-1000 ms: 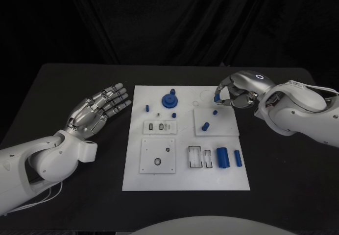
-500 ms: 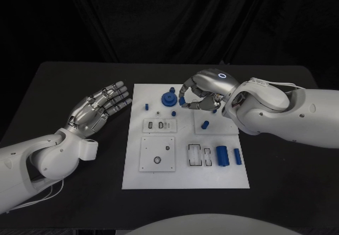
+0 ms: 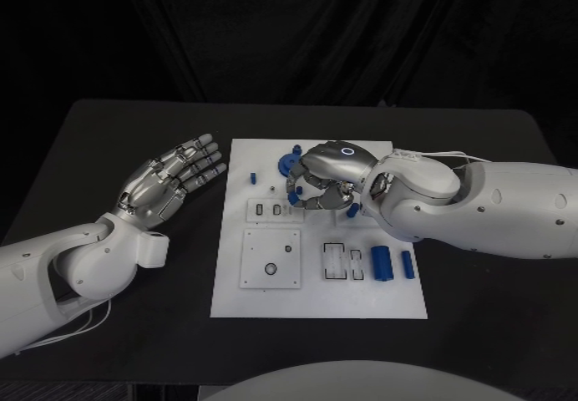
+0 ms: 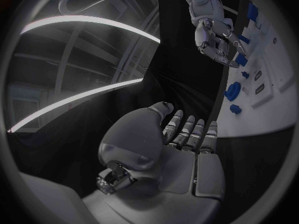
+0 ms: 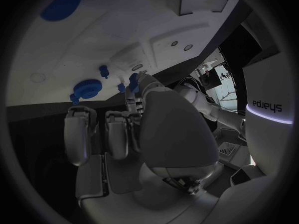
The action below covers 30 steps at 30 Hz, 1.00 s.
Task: Assemble the parts on the task board
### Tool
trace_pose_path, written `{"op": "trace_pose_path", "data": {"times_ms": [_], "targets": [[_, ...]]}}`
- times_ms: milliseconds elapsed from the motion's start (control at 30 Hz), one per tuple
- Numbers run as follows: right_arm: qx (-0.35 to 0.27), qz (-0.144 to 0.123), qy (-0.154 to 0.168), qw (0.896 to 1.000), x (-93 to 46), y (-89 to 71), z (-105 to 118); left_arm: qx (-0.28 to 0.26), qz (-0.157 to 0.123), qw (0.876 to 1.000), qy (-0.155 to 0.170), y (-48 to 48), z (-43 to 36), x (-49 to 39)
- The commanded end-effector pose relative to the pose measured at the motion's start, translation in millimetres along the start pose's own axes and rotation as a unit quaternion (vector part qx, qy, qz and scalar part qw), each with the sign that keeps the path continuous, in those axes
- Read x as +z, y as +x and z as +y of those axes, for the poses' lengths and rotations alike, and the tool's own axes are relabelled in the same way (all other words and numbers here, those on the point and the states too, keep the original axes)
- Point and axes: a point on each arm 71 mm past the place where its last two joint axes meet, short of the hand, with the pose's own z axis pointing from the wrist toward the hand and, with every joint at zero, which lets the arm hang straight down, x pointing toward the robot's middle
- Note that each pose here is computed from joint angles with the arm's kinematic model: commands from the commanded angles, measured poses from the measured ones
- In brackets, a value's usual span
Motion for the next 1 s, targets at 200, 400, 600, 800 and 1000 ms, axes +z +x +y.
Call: {"op": "trace_pose_path", "data": {"times_ms": [200,400,600,800,1000], "targets": [[-0.015,0.027,0.024,0.999,0.5,5.9,-3.1,-0.009,0.009,0.997,0.075,2.0,-9.0,1.1],[-0.016,0.031,0.027,0.999,0.7,6.7,-2.8,-0.01,0.01,0.997,0.074,2.2,-8.2,1.6],[-0.017,0.036,0.031,0.999,1.2,7.7,-3.0,-0.01,0.01,0.997,0.073,2.1,-8.2,1.3],[-0.019,0.042,0.034,0.998,3.0,9.8,-2.6,-0.011,0.01,0.997,0.072,2.1,-8.2,1.1],[-0.025,0.049,0.035,0.998,5.4,12.3,-1.8,-0.011,0.01,0.997,0.072,2.2,-8.1,1.2]]}}
